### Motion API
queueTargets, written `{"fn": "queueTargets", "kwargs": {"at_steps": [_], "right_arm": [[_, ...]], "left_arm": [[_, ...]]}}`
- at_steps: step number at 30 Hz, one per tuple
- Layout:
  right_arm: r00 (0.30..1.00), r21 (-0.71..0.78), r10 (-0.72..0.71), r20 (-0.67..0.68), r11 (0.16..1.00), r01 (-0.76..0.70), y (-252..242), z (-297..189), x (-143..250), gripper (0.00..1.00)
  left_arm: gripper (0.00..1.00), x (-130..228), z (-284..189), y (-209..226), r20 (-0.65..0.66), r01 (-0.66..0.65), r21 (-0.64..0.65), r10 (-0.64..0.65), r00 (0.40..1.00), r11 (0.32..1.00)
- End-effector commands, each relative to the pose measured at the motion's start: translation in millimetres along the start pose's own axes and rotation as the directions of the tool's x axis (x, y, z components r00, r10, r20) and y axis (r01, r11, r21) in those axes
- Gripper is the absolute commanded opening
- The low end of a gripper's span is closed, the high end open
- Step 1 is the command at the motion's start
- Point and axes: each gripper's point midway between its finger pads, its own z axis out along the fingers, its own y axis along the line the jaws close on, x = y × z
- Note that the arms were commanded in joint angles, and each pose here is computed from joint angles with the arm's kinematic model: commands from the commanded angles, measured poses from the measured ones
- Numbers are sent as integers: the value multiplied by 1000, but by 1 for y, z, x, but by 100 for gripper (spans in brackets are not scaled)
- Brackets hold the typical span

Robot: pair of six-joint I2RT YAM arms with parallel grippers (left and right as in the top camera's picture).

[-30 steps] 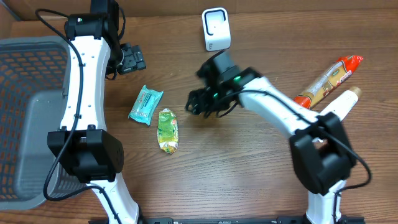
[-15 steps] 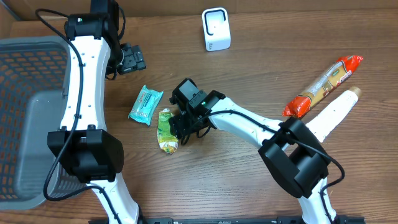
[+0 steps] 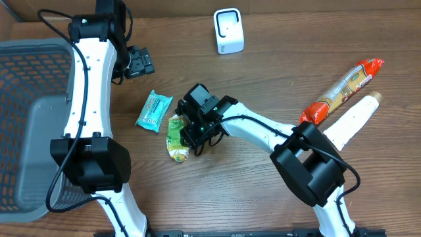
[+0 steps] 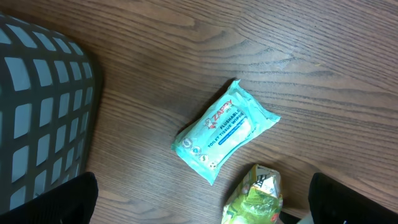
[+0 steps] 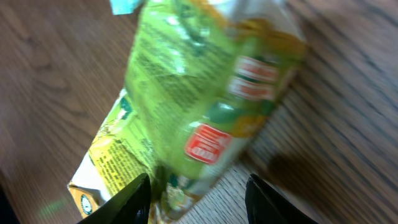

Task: Scan the item barcode
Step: 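Reach the right gripper to the green juice carton and grasp it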

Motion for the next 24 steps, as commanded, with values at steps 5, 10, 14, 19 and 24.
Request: {"fn": "queueTargets", "kwargs": {"at_steps": [5, 10, 14, 19, 24], "right_arm": [[995, -84, -97, -23, 992, 95, 7, 17, 4, 38], [997, -78, -81, -14, 994, 80, 6, 0, -5, 8], [997, -60, -67, -26, 996, 65, -5, -40, -12, 4], [973, -96, -224, -53, 971, 219, -12, -94, -1, 4], [988, -33, -152, -38, 988, 151, -45, -131, -1, 4]], "left_arm": [[100, 1, 5, 1, -11, -21, -13, 21, 1000, 1000], [99, 1, 5, 1, -11, -21, -13, 21, 1000, 1000], [99, 1, 5, 1, -11, -21, -13, 21, 1000, 1000], [100, 1, 5, 1, -11, -21, -13, 21, 1000, 1000], [99, 1, 5, 1, -11, -21, -13, 21, 1000, 1000]]}}
